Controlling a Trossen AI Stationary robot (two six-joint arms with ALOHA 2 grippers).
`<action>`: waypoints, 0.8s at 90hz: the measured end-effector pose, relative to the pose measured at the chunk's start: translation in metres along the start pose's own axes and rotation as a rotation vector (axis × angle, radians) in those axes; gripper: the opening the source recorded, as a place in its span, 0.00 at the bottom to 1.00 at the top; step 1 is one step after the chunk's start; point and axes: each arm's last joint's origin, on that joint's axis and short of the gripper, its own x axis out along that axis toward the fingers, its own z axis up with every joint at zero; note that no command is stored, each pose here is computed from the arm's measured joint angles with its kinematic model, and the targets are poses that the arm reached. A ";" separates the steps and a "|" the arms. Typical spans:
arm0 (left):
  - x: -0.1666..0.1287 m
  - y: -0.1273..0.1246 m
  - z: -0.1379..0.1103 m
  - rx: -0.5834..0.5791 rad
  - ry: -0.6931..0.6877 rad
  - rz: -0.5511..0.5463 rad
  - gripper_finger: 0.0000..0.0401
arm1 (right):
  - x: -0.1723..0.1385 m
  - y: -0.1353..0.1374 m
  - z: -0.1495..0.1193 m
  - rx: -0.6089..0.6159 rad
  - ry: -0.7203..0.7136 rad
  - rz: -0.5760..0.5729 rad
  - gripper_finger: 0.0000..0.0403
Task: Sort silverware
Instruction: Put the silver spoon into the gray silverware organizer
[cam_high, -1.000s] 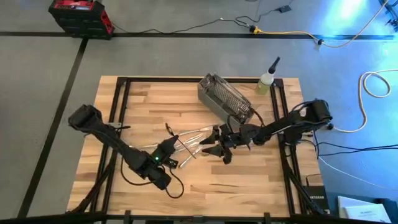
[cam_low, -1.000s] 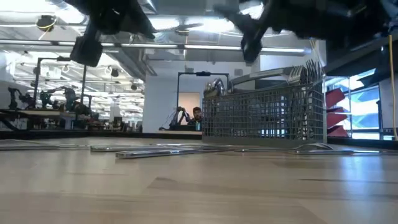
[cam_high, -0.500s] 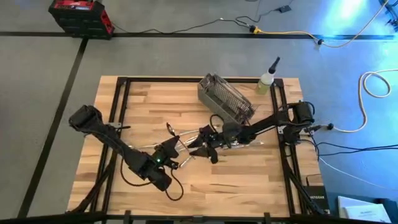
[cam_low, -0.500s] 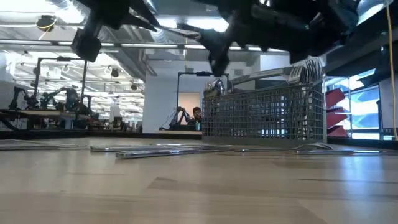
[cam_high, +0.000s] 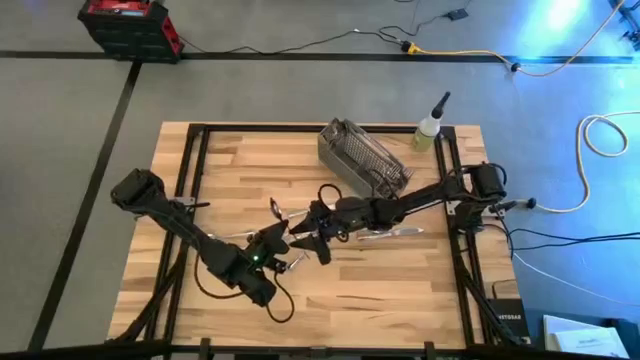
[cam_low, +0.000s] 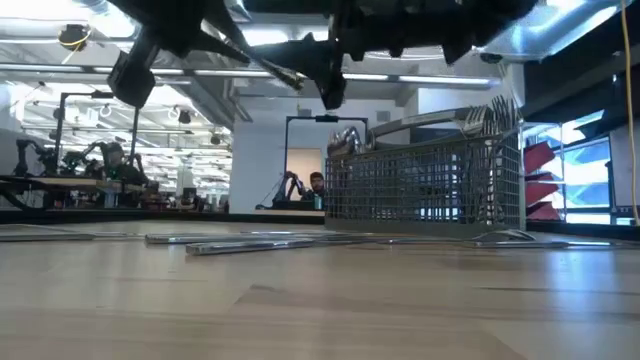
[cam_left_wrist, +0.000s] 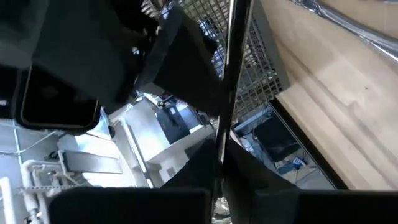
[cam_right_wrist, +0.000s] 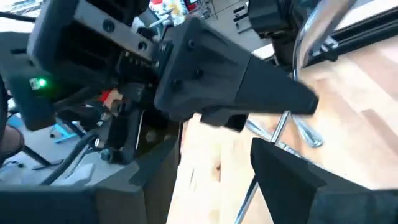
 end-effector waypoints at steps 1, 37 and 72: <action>0.000 0.000 0.000 -0.001 0.000 0.000 0.00 | 0.000 0.000 0.001 -0.002 -0.001 -0.002 0.47; 0.003 0.000 0.000 -0.007 -0.015 -0.020 0.00 | 0.007 0.005 0.018 -0.105 0.103 -0.171 0.47; 0.005 -0.005 -0.001 0.006 -0.013 -0.030 0.00 | 0.010 0.014 0.029 -0.157 0.208 -0.213 0.47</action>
